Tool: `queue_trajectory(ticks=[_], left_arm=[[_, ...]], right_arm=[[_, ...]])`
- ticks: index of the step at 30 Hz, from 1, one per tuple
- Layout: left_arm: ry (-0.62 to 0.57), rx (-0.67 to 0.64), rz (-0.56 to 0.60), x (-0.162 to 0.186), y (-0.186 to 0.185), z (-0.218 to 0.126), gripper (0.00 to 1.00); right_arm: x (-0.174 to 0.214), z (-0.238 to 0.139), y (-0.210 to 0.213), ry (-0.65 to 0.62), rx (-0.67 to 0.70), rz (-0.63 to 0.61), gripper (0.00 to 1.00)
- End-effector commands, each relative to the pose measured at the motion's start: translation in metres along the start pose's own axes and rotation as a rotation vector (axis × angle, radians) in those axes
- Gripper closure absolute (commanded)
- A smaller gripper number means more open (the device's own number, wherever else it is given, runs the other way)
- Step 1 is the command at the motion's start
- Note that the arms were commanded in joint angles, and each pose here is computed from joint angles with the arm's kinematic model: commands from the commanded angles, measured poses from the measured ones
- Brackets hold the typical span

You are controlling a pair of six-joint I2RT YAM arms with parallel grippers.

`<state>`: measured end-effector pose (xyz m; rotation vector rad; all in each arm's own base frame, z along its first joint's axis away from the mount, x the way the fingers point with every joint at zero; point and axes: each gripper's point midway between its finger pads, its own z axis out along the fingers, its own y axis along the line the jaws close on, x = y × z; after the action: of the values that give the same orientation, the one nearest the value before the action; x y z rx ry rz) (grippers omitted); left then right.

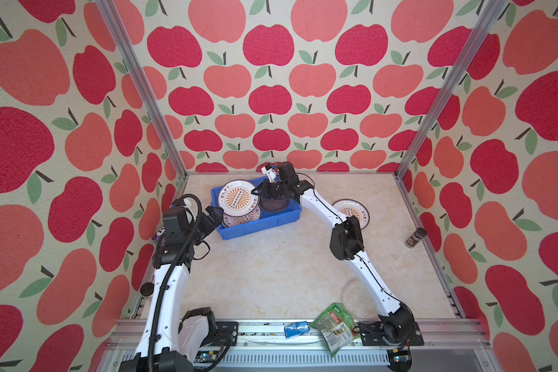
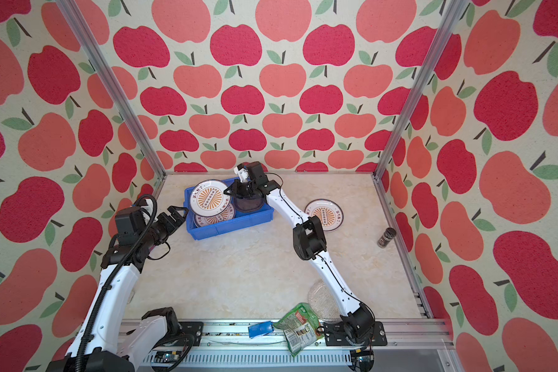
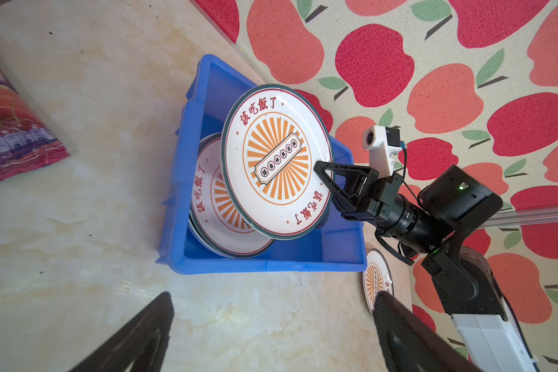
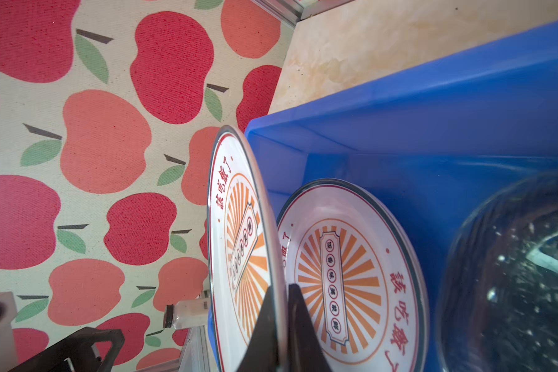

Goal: Place the plates into the plastic bin on the countertop
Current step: 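Carry the plate over the bin with the right gripper while the left releases, then lower the plate into the bin and open the right gripper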

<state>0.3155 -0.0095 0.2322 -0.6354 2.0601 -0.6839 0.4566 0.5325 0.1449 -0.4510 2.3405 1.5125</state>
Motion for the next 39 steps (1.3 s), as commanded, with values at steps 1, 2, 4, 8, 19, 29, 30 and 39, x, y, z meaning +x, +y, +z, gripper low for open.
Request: queue_trajectory(ticks=[1,2,4,8,19,29,30,39], left_arm=[[-0.015,0.025,-0.001,-0.002,0.000,-0.003,0.01],[-0.011,0.023,-0.006,-0.001,0.002,-0.002,0.01],[-0.009,0.019,-0.011,0.000,0.005,-0.001,0.01],[0.002,0.009,-0.016,0.003,0.008,0.001,0.01],[0.029,-0.010,-0.021,0.007,0.014,0.005,0.01],[0.033,0.010,-0.035,0.007,0.013,0.010,0.01],[0.031,0.012,-0.033,0.006,0.013,0.010,0.01],[0.037,0.027,-0.023,0.012,0.008,0.012,0.01]], right_arm=[[-0.003,0.002,0.004,-0.020,0.006,-0.044,1.00],[0.000,0.005,0.001,-0.013,0.008,-0.038,1.00],[0.006,0.010,-0.007,0.001,0.024,-0.031,1.00],[0.016,0.018,-0.015,0.016,0.061,-0.050,1.00],[0.031,0.026,-0.020,0.042,0.125,-0.099,0.88],[0.028,0.006,-0.036,0.052,0.242,-0.108,0.65],[0.027,0.003,-0.036,0.051,0.250,-0.113,0.64],[0.016,-0.018,-0.033,0.034,0.327,-0.183,0.60]])
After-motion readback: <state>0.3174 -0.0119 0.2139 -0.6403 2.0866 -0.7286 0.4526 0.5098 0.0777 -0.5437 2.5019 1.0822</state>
